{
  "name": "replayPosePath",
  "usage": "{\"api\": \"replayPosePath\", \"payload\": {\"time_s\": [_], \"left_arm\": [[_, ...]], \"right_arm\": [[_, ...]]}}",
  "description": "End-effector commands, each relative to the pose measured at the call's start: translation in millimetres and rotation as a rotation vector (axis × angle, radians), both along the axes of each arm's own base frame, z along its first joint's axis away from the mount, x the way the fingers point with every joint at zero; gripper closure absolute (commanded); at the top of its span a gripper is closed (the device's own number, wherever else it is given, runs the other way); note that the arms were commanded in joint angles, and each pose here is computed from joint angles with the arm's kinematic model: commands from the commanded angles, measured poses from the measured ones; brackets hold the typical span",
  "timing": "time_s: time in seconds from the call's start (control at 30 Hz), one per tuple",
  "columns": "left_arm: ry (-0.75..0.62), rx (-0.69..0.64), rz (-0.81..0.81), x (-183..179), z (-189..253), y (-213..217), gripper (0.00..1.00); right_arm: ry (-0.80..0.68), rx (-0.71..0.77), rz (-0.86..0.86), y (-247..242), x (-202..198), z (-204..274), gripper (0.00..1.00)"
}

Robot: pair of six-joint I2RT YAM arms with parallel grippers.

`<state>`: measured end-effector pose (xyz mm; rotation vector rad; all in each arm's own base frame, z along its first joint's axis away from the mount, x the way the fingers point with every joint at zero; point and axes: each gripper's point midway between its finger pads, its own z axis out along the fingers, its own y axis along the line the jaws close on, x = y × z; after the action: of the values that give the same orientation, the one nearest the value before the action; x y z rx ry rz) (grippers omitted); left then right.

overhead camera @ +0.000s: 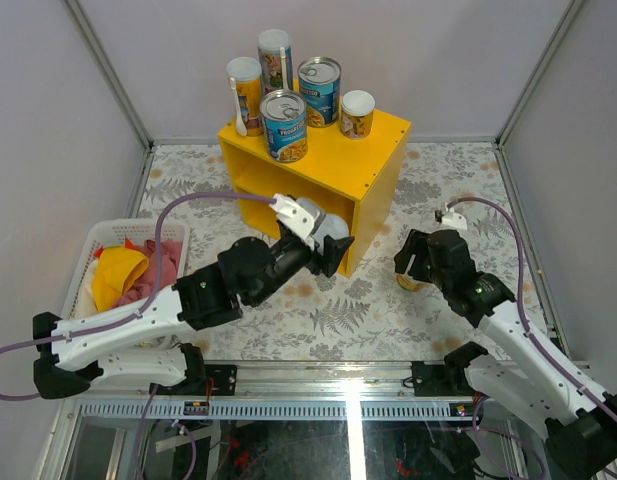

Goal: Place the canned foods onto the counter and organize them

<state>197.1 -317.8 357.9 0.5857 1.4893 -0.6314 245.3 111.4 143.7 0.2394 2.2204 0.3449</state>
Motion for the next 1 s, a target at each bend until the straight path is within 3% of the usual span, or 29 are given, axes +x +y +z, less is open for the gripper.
{"api": "replayPosePath", "payload": {"time_s": [0.0, 0.27, 0.53, 0.97], "left_arm": [[-0.052, 0.016, 0.053, 10.3, 50.2, 0.1, 1.0], [-0.111, 0.001, 0.142, 26.8, 105.5, -1.8, 1.0], [-0.154, 0.019, 0.241, 48.5, 126.9, -3.5, 1.0], [-0.083, -0.072, 0.358, 131.5, 143.4, 7.9, 1.0]], "right_arm": [[-0.066, -0.032, -0.028, -14.1, -0.4, 26.6, 0.29], [-0.065, -0.045, -0.06, -28.3, -15.8, 28.6, 0.23], [-0.074, -0.033, -0.082, -37.2, -28.8, 34.4, 0.21], [-0.07, -0.034, -0.089, -39.6, -32.1, 33.6, 0.13]]}}
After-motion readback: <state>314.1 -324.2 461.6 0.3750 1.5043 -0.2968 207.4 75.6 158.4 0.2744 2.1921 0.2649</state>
